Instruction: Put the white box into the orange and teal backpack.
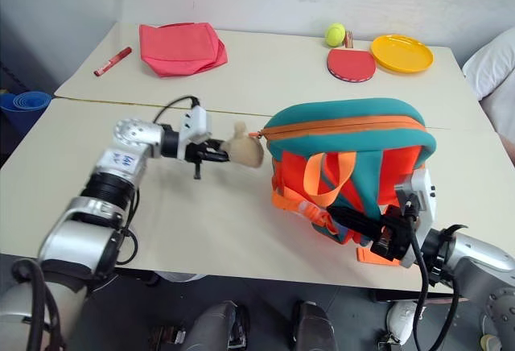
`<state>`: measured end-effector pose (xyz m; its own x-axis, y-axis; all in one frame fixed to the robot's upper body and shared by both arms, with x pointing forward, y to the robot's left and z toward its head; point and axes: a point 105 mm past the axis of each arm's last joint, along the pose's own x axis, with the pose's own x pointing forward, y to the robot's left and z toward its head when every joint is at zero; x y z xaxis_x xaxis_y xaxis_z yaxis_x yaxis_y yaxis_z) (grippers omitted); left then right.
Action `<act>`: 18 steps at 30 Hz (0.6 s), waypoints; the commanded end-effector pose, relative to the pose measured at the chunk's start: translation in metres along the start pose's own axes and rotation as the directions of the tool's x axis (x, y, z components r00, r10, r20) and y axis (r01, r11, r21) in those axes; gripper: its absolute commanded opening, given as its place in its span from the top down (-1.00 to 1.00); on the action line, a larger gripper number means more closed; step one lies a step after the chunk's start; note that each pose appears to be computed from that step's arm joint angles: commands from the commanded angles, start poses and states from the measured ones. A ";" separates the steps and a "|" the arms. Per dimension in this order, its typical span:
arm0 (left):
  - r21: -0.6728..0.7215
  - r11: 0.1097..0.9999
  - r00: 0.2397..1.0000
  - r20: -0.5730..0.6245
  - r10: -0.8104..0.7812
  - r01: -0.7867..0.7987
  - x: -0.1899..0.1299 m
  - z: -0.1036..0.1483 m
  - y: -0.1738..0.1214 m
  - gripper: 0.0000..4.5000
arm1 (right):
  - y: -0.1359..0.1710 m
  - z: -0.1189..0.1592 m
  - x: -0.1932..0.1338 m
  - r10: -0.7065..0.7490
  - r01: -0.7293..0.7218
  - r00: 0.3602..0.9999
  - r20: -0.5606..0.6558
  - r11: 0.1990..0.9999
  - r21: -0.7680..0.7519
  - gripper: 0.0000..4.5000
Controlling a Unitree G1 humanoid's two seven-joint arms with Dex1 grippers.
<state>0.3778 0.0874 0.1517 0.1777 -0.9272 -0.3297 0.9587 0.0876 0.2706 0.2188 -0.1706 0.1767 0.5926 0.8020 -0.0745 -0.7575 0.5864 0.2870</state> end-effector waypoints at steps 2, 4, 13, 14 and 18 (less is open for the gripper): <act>0.018 0.995 0.991 0.081 -0.104 0.103 0.015 0.000 -0.030 0.83 | -0.006 0.008 -0.003 -0.063 0.068 0.994 0.094 0.996 -0.050 1.00; 0.021 0.994 0.983 0.148 -0.107 0.105 0.017 0.009 -0.035 0.83 | -0.012 0.004 -0.005 -0.102 0.108 0.989 0.103 0.992 -0.060 1.00; -0.109 0.990 0.986 0.132 0.102 -0.088 -0.040 0.001 -0.023 -0.03 | -0.024 0.017 -0.013 -0.190 0.256 0.957 0.217 0.908 -0.332 0.12; -0.121 0.988 0.986 0.123 0.112 -0.097 -0.051 -0.001 -0.024 -0.18 | -0.021 0.015 -0.016 -0.182 0.245 0.963 0.200 0.901 -0.358 -0.03; -0.148 0.981 0.991 0.022 0.129 -0.124 -0.091 -0.022 -0.047 -0.76 | -0.029 0.003 -0.051 -0.262 0.278 0.959 0.108 0.798 -0.535 -0.66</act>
<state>0.3301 0.1680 0.1415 0.2938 -0.9140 -0.2799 0.9539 0.2617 0.1467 0.2184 -0.2136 0.1646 0.7787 0.6264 -0.0363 -0.6219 0.7628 -0.1774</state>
